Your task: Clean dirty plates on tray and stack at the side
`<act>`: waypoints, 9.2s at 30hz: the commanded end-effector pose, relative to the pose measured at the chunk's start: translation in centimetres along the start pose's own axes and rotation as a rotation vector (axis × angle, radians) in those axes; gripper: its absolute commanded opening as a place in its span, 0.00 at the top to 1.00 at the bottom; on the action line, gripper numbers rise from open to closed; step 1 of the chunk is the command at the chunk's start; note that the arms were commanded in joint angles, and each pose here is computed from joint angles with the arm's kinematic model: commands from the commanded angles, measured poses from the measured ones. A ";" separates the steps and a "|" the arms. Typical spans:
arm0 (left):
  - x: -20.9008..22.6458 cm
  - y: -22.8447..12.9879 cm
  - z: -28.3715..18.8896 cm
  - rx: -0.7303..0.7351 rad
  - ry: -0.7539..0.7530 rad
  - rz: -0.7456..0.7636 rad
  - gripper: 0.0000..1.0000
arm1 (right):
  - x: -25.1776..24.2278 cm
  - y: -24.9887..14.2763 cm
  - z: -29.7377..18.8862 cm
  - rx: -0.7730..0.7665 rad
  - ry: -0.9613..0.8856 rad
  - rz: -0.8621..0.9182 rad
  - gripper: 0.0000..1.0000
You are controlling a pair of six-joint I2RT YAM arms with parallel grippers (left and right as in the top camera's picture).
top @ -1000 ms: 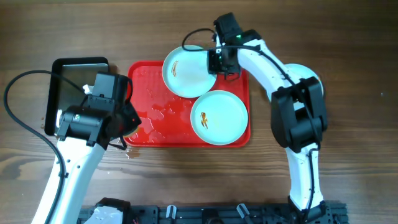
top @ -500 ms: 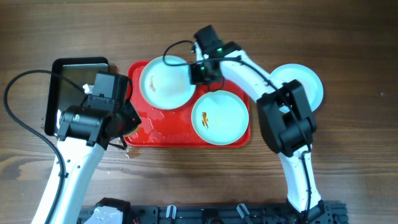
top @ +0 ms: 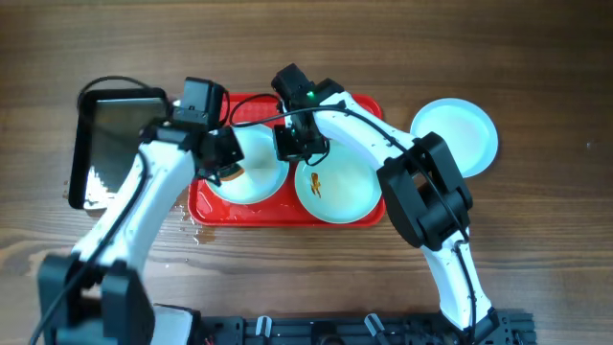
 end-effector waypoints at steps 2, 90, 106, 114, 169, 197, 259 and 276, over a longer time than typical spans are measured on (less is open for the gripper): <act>-1.8 -0.4 4.1 0.101 -0.078 0.024 0.96 | -0.8 0.3 1.2 -0.008 -0.029 0.043 0.96; 2.9 -2.0 -6.9 0.021 0.181 -0.120 0.96 | 0.6 0.7 -29.5 -0.911 -1.003 -0.289 0.96; 2.9 -2.0 -6.9 0.020 0.182 -0.120 0.96 | -36.9 -2.4 -23.9 -0.283 -0.309 0.787 0.96; 2.9 -2.0 -6.9 0.020 0.181 -0.120 0.96 | -32.4 -1.9 -19.7 -0.213 0.003 0.671 0.00; -5.0 -1.4 3.5 0.138 -0.222 0.110 0.96 | -7.3 -4.2 -1.8 -0.207 0.037 0.149 0.96; -8.8 -6.0 9.4 0.038 0.019 0.368 0.96 | -7.8 -4.6 -1.7 -0.191 0.016 0.181 0.96; 3.6 4.2 -6.5 -0.177 0.297 -0.066 0.96 | 3.1 -4.1 -6.4 -0.086 0.311 -0.051 0.28; -0.6 -1.9 -0.7 0.109 -0.088 -0.002 0.96 | -3.8 -3.0 -0.9 -0.102 -0.176 0.141 0.95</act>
Point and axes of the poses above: each gripper's point midway between its finger pads, its own z axis out along the fingers, its own x axis along the line the jaws close on, y = z × x, the point moved 1 cm from there along -z, back along the fingers, and after that the axes turned 6 degrees about z, right-handed, at the moved point
